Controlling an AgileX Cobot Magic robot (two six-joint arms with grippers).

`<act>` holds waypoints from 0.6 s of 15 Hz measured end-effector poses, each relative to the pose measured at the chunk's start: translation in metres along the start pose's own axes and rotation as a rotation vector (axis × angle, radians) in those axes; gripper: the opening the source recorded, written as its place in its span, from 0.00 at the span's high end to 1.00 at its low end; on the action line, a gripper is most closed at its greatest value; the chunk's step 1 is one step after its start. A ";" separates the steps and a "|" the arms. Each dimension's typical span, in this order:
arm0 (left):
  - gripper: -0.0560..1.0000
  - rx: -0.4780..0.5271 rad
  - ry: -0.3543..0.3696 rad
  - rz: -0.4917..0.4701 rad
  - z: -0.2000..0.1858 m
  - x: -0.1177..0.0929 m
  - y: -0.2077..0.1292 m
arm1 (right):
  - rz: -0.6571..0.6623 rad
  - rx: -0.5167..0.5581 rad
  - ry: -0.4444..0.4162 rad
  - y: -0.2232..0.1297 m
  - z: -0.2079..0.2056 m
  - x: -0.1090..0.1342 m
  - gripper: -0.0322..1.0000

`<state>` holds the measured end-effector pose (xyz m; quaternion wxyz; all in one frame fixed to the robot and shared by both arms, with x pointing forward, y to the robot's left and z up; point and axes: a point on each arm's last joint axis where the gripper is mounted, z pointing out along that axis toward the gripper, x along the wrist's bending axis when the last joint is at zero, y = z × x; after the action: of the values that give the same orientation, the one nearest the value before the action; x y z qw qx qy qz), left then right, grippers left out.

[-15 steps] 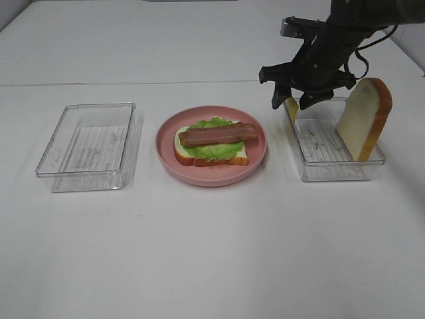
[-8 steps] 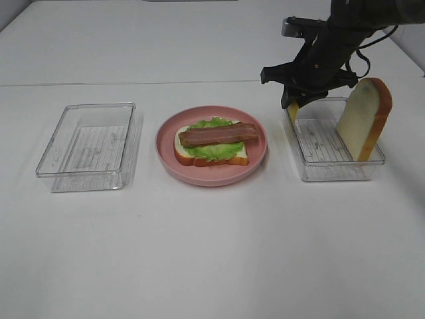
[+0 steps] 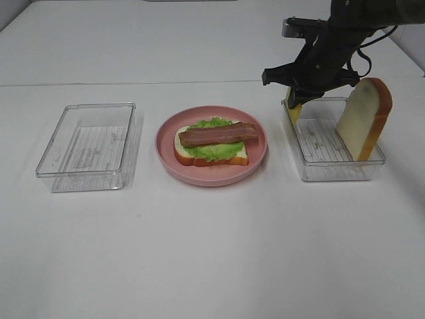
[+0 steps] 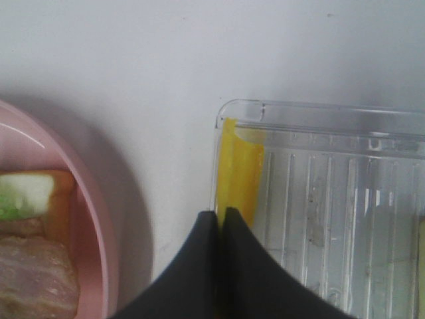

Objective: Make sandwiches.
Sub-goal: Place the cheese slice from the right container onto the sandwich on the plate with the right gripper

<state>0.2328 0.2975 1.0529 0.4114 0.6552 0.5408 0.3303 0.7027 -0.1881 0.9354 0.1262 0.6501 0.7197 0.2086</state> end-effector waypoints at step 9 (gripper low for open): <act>0.21 0.000 0.000 0.000 0.000 0.000 0.000 | 0.004 -0.076 0.022 0.015 -0.052 0.005 0.97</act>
<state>0.2328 0.2975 1.0529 0.4114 0.6552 0.5408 0.3303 0.6924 -0.1894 0.9885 0.1424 0.6440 0.7112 0.2433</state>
